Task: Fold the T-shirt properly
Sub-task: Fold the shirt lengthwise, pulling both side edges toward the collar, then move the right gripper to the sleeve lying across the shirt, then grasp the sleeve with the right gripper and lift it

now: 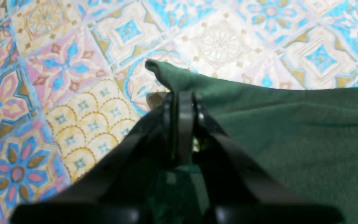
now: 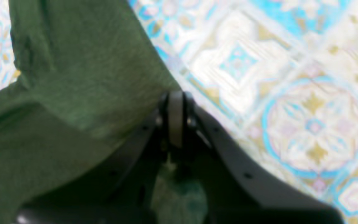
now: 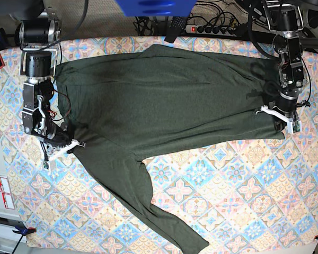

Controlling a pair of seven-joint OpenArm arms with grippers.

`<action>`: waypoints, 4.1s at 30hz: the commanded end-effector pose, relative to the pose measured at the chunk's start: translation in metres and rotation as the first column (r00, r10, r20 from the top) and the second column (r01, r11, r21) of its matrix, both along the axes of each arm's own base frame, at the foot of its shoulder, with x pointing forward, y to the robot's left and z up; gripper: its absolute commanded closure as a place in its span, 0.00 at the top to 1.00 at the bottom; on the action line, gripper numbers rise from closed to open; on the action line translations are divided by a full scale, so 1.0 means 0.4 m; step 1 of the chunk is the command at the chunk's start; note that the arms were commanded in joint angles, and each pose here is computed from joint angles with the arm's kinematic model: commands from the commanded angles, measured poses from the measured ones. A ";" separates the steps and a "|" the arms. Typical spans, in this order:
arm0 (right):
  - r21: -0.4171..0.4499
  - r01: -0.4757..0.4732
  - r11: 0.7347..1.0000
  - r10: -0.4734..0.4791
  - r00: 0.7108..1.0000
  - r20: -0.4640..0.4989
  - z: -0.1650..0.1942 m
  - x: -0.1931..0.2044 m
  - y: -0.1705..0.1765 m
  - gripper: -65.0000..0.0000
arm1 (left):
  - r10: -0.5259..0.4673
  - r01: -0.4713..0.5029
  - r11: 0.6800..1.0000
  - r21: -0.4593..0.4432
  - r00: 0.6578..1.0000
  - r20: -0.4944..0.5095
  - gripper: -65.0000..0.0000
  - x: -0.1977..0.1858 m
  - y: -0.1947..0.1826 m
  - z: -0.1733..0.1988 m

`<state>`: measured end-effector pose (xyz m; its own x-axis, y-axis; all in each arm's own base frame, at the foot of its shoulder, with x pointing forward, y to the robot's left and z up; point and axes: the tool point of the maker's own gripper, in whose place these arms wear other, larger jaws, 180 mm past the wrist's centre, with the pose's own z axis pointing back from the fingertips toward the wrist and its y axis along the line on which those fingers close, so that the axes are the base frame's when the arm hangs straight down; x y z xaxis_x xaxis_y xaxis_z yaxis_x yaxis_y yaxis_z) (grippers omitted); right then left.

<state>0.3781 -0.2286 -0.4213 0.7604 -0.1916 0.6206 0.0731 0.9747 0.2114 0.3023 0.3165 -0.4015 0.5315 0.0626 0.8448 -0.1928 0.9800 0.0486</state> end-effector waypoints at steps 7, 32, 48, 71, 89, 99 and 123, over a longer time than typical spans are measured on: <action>-0.020 -0.012 1.000 0.013 0.999 0.048 0.061 -0.041 -0.013 0.00 | 0.024 -0.026 0.999 0.034 0.999 0.037 0.00 -0.021 0.045 0.038; -0.108 0.018 0.994 -0.014 0.999 0.034 0.082 -0.305 -0.072 0.00 | 0.039 -0.040 0.994 0.102 0.999 0.014 0.00 -0.149 0.085 0.073; -0.112 -0.005 0.994 0.002 1.000 -0.024 0.049 -0.369 -0.060 0.00 | 0.071 -0.060 0.993 0.100 0.991 -0.110 0.00 -0.238 0.109 -0.020; -0.111 -0.006 0.994 0.012 0.998 0.055 0.097 -0.301 -0.047 0.39 | 0.157 -0.158 0.987 -0.039 0.987 -0.034 0.46 -0.238 0.125 0.010; -0.055 -0.191 0.980 0.196 0.975 0.101 0.080 0.056 0.140 0.40 | 0.234 -0.223 0.928 -0.298 0.972 0.003 0.47 -0.222 0.097 0.039; -0.105 -0.242 0.964 0.250 0.966 0.065 0.028 0.145 0.168 0.40 | 0.280 -0.272 0.878 -0.393 0.959 -0.038 0.67 -0.242 0.108 0.037; -0.375 -0.453 0.809 0.494 0.869 0.017 -0.062 0.182 0.352 0.40 | 0.276 -0.277 0.877 -0.394 0.959 -0.060 0.67 -0.263 0.103 0.025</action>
<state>0.4307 -0.0859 -0.4667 0.6622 0.4254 0.6169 -0.4342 0.8888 -0.1469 0.1895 0.3519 -0.4045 0.4660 0.5572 0.6872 -0.4793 0.8119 -0.3333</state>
